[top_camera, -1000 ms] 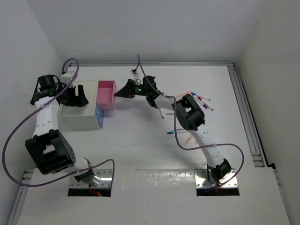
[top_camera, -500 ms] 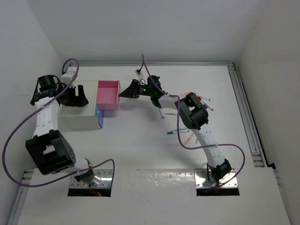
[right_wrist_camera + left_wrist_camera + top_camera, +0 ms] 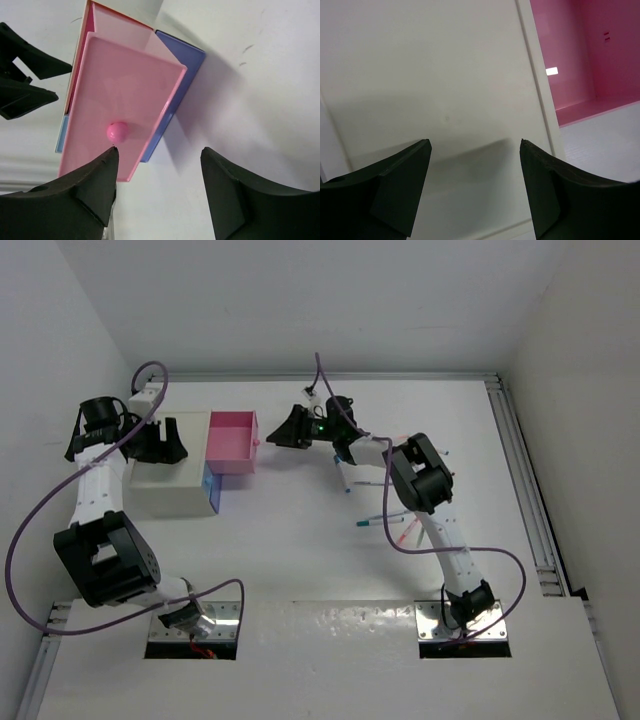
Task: Sort the stationery into containers
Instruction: Open the drawer in the storage box, then pick up the pen from the center of the board, then place the pen in the storage box.
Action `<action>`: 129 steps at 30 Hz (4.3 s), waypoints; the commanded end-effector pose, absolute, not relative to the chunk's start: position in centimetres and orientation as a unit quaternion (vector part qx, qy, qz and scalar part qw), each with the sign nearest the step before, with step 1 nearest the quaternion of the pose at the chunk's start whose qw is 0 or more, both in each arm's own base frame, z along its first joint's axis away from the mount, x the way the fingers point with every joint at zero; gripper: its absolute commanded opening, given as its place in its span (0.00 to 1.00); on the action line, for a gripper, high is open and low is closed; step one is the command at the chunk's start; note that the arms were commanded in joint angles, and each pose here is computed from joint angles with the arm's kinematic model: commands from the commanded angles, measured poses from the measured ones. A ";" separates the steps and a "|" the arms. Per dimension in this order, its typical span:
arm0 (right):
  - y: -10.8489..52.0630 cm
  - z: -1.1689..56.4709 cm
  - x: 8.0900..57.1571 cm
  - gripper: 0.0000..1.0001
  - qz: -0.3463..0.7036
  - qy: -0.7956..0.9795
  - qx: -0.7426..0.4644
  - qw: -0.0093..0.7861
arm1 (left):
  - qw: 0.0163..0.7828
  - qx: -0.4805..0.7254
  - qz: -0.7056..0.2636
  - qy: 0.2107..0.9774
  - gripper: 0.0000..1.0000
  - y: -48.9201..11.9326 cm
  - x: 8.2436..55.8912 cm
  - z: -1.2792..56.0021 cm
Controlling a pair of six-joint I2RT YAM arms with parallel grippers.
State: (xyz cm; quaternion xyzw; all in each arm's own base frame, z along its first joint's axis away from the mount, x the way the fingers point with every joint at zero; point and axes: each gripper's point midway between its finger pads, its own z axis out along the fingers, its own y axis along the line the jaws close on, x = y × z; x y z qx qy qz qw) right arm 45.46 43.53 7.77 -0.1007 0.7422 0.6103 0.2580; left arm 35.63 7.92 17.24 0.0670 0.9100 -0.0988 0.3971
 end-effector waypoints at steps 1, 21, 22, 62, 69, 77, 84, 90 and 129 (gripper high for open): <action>43.0 14.2 45.5 0.66 0.612 0.716 -0.140 0.306 | 0.292 0.017 -0.114 0.950 0.79 8.2 32.4 12.3; 26.6 8.5 40.6 0.55 0.107 0.892 -0.286 0.334 | 0.476 0.064 -0.005 0.877 0.81 5.0 34.1 26.9; 26.8 8.1 40.3 0.54 0.100 0.894 -0.285 0.331 | 0.467 0.055 0.001 0.883 0.81 5.3 33.8 26.4; 26.6 -0.9 40.3 0.04 0.090 0.929 -0.258 0.250 | 0.395 0.019 0.001 0.918 0.81 5.9 31.3 20.9; 30.2 9.0 41.8 0.00 0.204 0.891 -0.235 0.331 | 0.384 0.018 -0.019 0.923 0.81 5.6 32.1 19.2; 36.6 25.0 43.3 0.00 0.394 0.802 -0.150 0.422 | 0.378 0.014 -0.031 0.925 0.80 5.5 32.5 18.0; 43.6 30.4 44.1 0.00 0.485 0.742 -0.098 0.452 | 0.375 0.010 -0.033 0.926 0.81 5.5 32.6 17.7; 49.2 29.4 44.0 0.00 0.523 0.722 -0.082 0.445 | 0.374 0.005 -0.028 0.927 0.81 5.9 32.4 17.7; 44.4 31.6 42.1 0.38 0.444 0.703 -0.219 0.511 | 0.391 0.006 -0.029 0.920 0.81 7.0 32.7 19.2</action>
